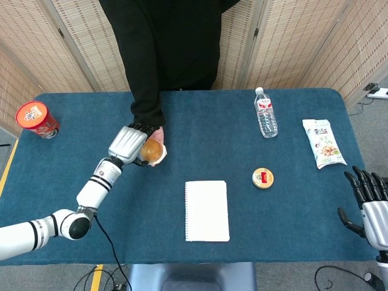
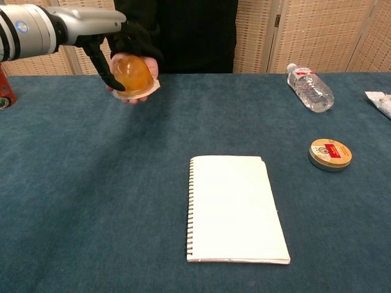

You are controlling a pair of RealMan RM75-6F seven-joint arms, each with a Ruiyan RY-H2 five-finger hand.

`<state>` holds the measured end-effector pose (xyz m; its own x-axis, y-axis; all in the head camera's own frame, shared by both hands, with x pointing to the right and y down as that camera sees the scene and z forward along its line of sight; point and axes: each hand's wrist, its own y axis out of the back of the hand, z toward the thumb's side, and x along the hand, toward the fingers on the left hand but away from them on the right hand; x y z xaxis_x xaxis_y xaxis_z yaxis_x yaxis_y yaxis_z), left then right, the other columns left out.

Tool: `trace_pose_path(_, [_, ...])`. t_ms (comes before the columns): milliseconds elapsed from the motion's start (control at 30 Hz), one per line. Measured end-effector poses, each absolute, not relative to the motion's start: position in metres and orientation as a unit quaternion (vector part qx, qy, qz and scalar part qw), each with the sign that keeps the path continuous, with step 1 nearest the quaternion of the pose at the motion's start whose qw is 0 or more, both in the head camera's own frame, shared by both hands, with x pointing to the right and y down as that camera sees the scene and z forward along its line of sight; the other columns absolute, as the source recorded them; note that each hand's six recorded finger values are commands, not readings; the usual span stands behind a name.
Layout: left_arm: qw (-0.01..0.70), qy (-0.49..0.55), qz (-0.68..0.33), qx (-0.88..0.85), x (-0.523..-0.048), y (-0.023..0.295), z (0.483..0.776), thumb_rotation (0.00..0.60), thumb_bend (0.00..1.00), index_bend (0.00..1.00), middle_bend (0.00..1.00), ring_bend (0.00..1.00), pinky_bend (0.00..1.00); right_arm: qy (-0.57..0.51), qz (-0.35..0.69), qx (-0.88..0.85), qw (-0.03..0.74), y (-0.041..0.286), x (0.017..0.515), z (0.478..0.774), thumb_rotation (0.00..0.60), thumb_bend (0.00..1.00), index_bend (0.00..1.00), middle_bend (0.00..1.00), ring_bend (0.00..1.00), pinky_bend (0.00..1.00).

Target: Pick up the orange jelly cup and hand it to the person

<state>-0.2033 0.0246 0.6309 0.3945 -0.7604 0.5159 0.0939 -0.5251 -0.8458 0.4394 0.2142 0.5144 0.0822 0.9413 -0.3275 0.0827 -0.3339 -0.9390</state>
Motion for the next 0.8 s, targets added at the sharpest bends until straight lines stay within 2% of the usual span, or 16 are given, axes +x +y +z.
trace_pose_path(233, [0.443,0.248,-0.494,-0.706,-0.204,0.023,0.605,0.6,0.15,0.15,0.22,0.12,0.28,-0.409,0.536,-0.621,0.399,0.214,0.439,0.516,0.6,0.29,0.0,0.0,0.0,0.0])
trace_pose_path(400, [0.435,0.263,-0.489,-0.709,-0.214,0.044,0.581,0.6,0.15,0.12,0.2,0.12,0.28,-0.407,0.532,-0.628,0.396,0.214,0.439,0.515,0.6,0.29,0.0,0.0,0.0,0.0])
trace_pose_path(600, [0.422,0.317,-0.488,-0.695,-0.273,0.099,0.555,0.6,0.16,0.11,0.18,0.11,0.28,-0.402,0.532,-0.629,0.399,0.217,0.439,0.515,0.6,0.29,0.0,0.0,0.0,0.0])
trace_pose_path(800, [0.444,0.425,-0.479,-0.627,-0.372,0.157,0.528,0.6,0.16,0.06,0.13,0.05,0.28,-0.386,0.541,-0.622,0.414,0.22,0.43,0.523,0.6,0.29,0.0,0.0,0.0,0.0])
